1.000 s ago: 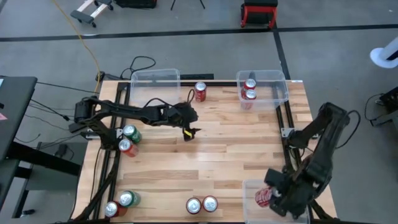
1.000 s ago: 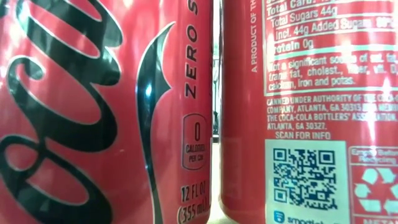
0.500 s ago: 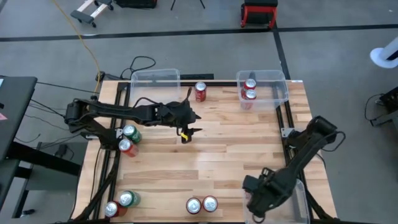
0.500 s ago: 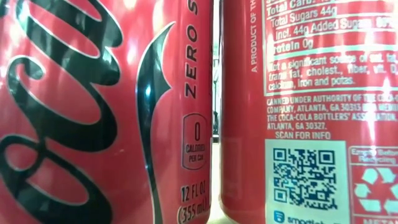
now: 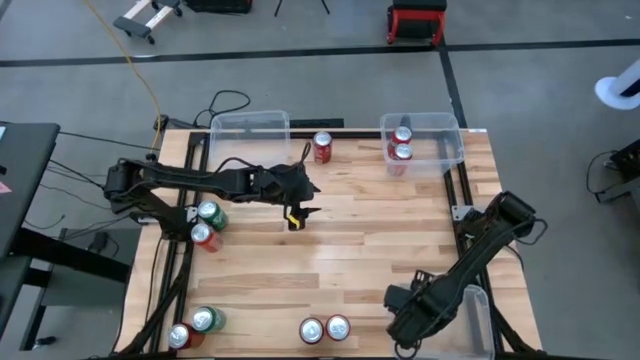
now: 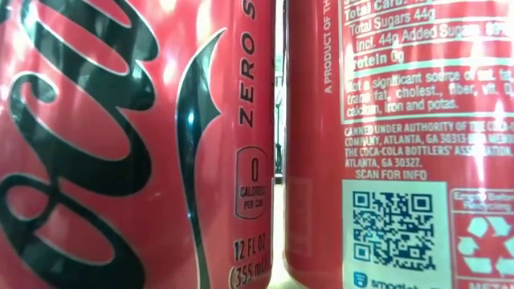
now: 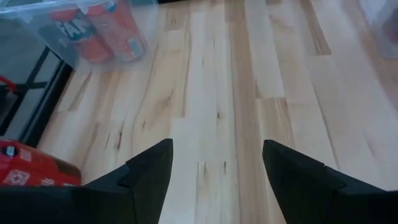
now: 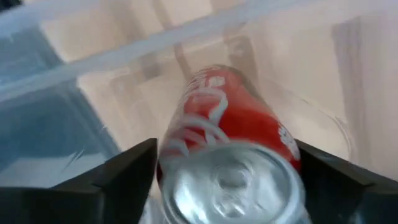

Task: Sort soda cans
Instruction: Put the middle right red-white soda can into the bottom transparent bin

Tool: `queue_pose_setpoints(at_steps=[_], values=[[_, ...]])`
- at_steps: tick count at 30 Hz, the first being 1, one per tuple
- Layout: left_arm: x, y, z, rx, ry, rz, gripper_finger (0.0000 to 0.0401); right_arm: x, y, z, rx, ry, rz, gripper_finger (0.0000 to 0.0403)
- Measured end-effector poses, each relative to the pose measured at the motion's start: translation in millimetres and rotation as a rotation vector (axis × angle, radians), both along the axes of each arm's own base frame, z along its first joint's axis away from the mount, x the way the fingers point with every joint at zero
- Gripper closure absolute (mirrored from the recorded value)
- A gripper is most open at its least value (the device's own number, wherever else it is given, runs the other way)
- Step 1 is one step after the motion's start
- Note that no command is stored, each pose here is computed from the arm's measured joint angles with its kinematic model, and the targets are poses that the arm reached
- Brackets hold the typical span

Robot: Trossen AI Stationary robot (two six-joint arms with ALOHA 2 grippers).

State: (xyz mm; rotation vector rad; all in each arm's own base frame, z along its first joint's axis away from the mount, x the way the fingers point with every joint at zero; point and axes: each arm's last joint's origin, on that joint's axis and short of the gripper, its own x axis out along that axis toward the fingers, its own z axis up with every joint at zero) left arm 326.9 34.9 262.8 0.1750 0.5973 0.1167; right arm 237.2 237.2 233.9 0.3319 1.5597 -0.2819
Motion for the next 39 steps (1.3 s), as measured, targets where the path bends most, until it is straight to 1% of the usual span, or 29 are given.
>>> queue_pose_setpoints(at_steps=[2, 5, 9, 15, 18, 22, 24, 27, 29, 32, 35, 39], values=[[0, 4, 0, 0.004, 0.000, 0.007, 0.0157, 0, -1, -1, -0.007, -0.001, -0.005, 0.0015], [-2, 14, 0, 0.009, 0.001, 0.038, 0.0154, 2, -1, 0, -0.003, -0.004, -0.007, 0.0027], [-5, 31, 0, 0.009, 0.001, 0.090, 0.0138, 0, 5, 8, 0.018, -0.022, 0.033, 0.0036], [-10, 55, 1, 0.011, -0.004, 0.167, 0.0102, -5, 21, 34, 0.083, -0.103, 0.137, 0.0034], [-13, 61, -1, 0.007, 0.012, 0.185, 0.0088, -11, 22, 53, 0.074, -0.192, 0.148, 0.0034], [-14, 61, -2, -0.001, 0.030, 0.179, 0.0084, -26, 12, 81, -0.003, -0.364, 0.150, 0.0034], [-15, 57, 1, -0.029, 0.022, 0.137, 0.0084, -35, 4, 95, -0.066, -0.464, 0.139, 0.0034], [-18, 47, 11, -0.063, -0.022, 0.079, 0.0084, -50, -10, 112, -0.178, -0.595, 0.101, 0.0034], [-22, 41, 20, -0.060, -0.048, 0.064, 0.0084, -58, -18, 121, -0.209, -0.651, 0.062, 0.0034], [-31, 34, 33, -0.059, -0.077, 0.051, 0.0084, -66, -24, 128, -0.209, -0.666, 0.044, 0.0033], [-42, 25, 44, -0.069, -0.093, 0.038, 0.0084, -68, -22, 129, -0.186, -0.674, 0.032, 0.0033], [-48, 15, 53, -0.079, -0.118, 0.015, 0.0085, -68, -17, 124, -0.109, -0.588, 0.006, 0.0033]])
